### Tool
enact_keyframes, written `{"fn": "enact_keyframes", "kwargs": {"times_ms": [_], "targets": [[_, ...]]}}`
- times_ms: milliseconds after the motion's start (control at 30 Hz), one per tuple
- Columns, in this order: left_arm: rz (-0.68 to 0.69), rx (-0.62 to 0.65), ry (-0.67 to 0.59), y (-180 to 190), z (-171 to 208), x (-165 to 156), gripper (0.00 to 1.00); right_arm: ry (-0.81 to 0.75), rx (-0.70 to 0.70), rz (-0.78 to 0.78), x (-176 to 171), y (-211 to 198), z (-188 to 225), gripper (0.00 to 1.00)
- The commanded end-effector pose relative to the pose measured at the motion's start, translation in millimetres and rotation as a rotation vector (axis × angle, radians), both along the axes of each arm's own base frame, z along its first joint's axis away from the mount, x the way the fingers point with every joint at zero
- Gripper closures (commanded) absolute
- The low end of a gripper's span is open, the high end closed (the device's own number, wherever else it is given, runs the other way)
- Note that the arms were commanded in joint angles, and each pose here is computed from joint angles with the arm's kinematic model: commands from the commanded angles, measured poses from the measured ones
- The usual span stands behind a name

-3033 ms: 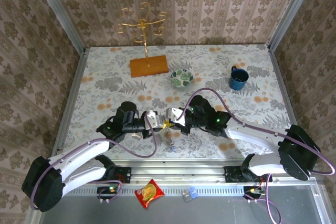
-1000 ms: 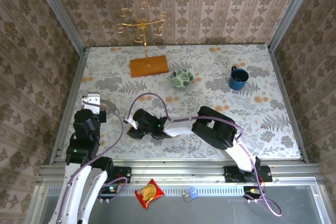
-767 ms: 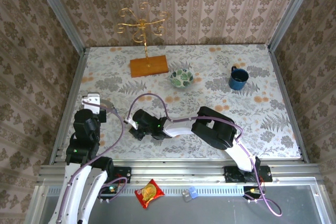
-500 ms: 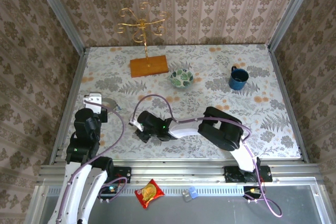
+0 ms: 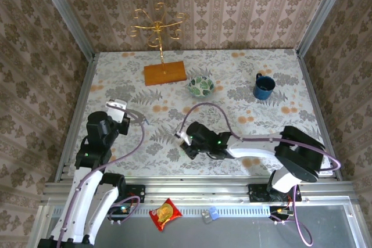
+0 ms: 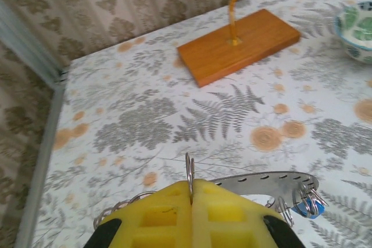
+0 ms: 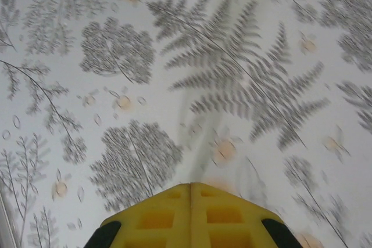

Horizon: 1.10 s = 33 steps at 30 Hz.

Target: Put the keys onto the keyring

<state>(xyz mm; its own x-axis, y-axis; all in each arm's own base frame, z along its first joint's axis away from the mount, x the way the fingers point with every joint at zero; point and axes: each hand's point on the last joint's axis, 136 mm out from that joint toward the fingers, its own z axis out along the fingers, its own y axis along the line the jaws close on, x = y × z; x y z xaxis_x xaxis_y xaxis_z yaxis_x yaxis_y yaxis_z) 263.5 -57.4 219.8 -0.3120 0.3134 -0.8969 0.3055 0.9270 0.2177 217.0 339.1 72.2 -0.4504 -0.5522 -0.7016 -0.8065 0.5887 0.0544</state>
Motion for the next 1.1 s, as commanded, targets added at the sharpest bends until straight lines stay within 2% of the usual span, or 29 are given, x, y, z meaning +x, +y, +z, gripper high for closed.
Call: {"fn": "enact_keyframes", "kwargs": {"times_ms": [0,233,467,733,1067], "targets": [[-0.18,-0.029,-0.09,-32.1,32.3,-2.3,1.0,0.112,-0.023,-0.027,-12.9,-28.4,-6.4,1.0],[-0.432,-0.023,-0.057,-81.4,24.7,-17.9,1.0,0.272,-0.013,-0.124,-15.8,-61.0,-8.9,1.0],[-0.65,0.058,-0.014,-128.0,9.2,-35.8,1.0,0.405,-0.005,-0.3,0.5,-73.9,-16.7,1.0],[-0.79,0.091,0.027,-157.3,-4.6,-49.5,1.0,0.473,-0.086,-0.353,21.2,-76.5,-29.0,1.0],[-0.93,0.145,0.06,-178.4,-20.9,-69.6,1.0,0.483,-0.191,-0.376,42.9,-75.3,-50.0,1.0]]}}
